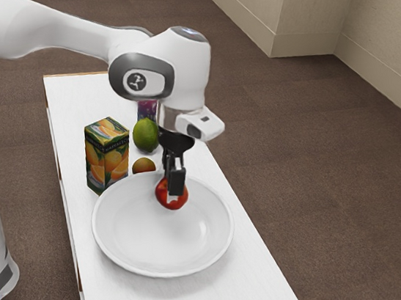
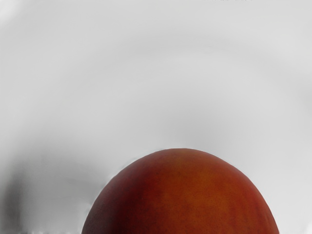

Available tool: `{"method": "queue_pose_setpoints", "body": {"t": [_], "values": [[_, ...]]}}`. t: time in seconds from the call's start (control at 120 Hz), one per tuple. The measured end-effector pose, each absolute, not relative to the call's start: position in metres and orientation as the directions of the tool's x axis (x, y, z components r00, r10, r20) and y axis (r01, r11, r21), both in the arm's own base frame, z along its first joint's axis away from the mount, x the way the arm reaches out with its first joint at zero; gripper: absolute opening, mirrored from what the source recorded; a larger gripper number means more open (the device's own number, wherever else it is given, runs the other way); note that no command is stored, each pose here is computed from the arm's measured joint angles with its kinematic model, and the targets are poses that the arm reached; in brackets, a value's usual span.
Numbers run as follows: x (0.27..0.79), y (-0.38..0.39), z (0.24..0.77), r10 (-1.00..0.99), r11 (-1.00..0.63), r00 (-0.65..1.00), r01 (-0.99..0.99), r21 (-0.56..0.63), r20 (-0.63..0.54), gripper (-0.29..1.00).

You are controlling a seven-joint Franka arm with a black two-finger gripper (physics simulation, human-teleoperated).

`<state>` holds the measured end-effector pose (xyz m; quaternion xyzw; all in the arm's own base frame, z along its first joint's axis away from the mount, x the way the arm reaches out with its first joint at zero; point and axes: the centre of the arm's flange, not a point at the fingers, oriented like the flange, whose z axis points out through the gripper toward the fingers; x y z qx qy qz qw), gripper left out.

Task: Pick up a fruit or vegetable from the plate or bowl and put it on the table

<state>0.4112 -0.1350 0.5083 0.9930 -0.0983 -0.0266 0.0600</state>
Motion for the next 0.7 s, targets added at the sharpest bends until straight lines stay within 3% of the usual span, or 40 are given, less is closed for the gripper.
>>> {"method": "queue_pose_setpoints", "body": {"t": [0.4,0.7], "values": [[0.364,-0.266,0.539,-0.427,-0.891,0.904,-0.421,0.169,-0.001,0.16],[0.385,-0.318,0.533,-0.495,-0.85,0.869,-0.479,0.217,-0.02,0.16]]}}
